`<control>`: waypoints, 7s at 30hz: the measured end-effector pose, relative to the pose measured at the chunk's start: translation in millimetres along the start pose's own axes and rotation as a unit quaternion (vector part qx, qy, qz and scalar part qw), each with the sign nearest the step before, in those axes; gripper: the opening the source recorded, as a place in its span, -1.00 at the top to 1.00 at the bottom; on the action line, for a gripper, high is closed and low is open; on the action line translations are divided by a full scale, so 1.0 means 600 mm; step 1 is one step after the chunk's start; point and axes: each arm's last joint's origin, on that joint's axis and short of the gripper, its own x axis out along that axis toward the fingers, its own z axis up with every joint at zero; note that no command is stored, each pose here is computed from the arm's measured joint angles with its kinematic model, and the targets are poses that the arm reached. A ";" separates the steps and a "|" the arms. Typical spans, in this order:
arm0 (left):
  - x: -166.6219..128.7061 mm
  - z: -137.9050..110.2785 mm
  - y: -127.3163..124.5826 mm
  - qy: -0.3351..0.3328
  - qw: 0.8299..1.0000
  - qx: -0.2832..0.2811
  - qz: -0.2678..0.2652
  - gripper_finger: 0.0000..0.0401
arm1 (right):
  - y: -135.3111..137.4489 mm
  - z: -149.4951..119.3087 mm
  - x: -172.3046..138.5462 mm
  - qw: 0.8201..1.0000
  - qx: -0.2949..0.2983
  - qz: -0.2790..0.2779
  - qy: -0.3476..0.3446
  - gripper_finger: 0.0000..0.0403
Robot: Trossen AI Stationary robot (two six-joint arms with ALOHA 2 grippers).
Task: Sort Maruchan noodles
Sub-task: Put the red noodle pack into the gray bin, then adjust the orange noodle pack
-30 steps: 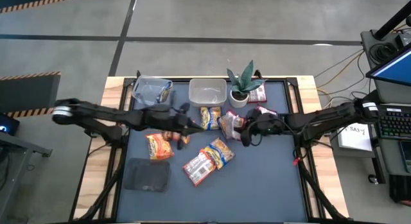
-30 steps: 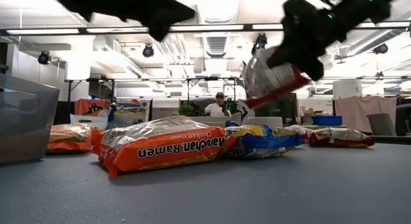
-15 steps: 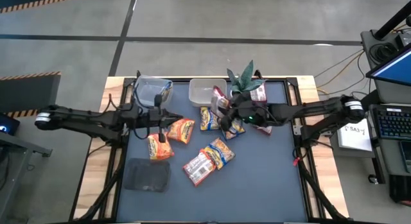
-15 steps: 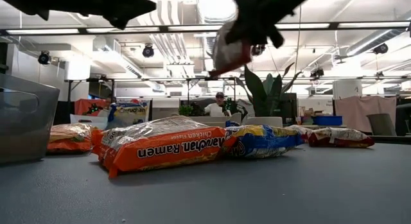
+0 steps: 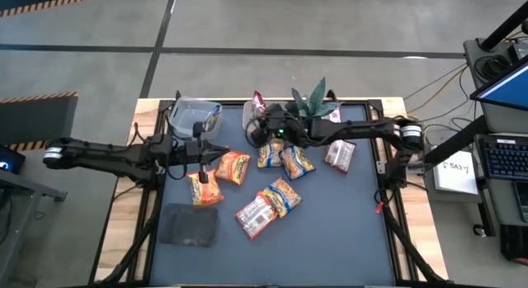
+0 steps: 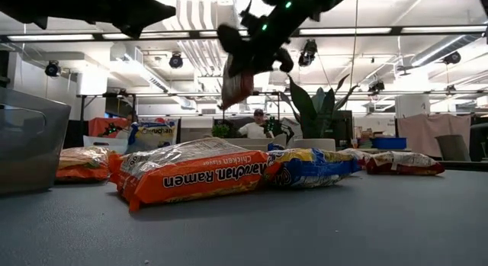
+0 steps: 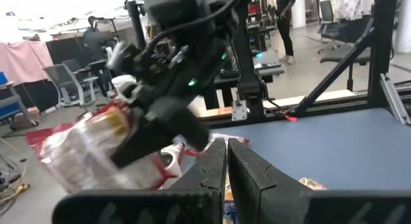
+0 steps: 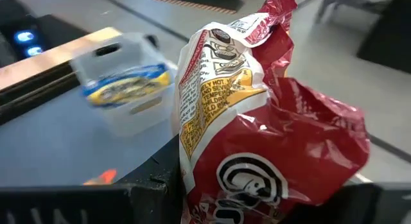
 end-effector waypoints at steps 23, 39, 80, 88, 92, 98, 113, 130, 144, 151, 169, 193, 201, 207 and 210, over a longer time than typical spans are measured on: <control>-0.006 -0.005 0.000 0.020 1.000 -0.012 -0.004 1.00 | 0.030 -0.072 0.172 0.980 0.004 -0.196 -0.019 0.32; -0.006 -0.005 0.000 0.019 1.000 -0.014 -0.004 1.00 | 0.043 -0.119 0.223 0.982 0.001 -0.191 -0.009 0.09; -0.005 -0.006 -0.001 0.024 0.999 -0.023 -0.005 1.00 | 0.047 -0.026 0.153 0.999 0.008 -0.020 0.025 -0.04; -0.005 -0.010 -0.001 0.034 0.999 -0.024 -0.006 1.00 | 0.046 0.005 0.080 0.995 -0.070 -0.013 0.073 0.38; -0.004 -0.013 -0.002 0.044 0.999 -0.031 -0.008 1.00 | 0.057 0.003 0.024 0.986 -0.138 0.011 0.090 0.59; 0.002 -0.021 -0.005 0.062 0.997 -0.035 -0.010 1.00 | 0.051 -0.041 -0.046 0.973 -0.165 0.098 0.127 0.78; 0.031 -0.053 -0.015 0.124 0.983 -0.138 -0.002 1.00 | -0.030 -0.135 -0.160 0.953 -0.199 0.224 0.042 0.83; 0.118 -0.017 -0.023 0.164 0.934 -0.318 0.011 1.00 | -0.101 -0.117 -0.246 0.899 -0.264 0.280 -0.209 0.83; 0.138 0.007 -0.057 0.551 0.808 -0.207 0.012 1.00 | -0.131 -0.115 -0.282 0.892 -0.264 0.300 -0.212 0.83; 0.101 0.021 -0.065 0.627 0.771 -0.099 -0.044 1.00 | -0.138 -0.120 -0.287 0.892 -0.261 0.301 -0.213 0.83; 0.068 -0.064 -0.066 0.667 0.744 -0.038 -0.003 0.13 | -0.138 -0.123 -0.285 0.893 -0.263 0.298 -0.210 0.83; 0.069 -0.122 -0.024 0.666 0.743 -0.065 0.007 0.26 | -0.138 -0.124 -0.285 0.893 -0.266 0.297 -0.210 0.83; 0.075 -0.138 -0.020 0.656 0.747 -0.111 -0.010 0.32 | -0.138 -0.124 -0.285 0.893 -0.266 0.297 -0.210 0.83; 0.067 -0.160 -0.024 0.655 0.744 -0.130 0.000 0.33 | -0.138 -0.124 -0.285 0.893 -0.266 0.297 -0.209 0.83; 0.065 -0.165 -0.025 0.656 0.743 -0.135 0.007 0.33 | -0.138 -0.124 -0.284 0.893 -0.267 0.297 -0.209 0.83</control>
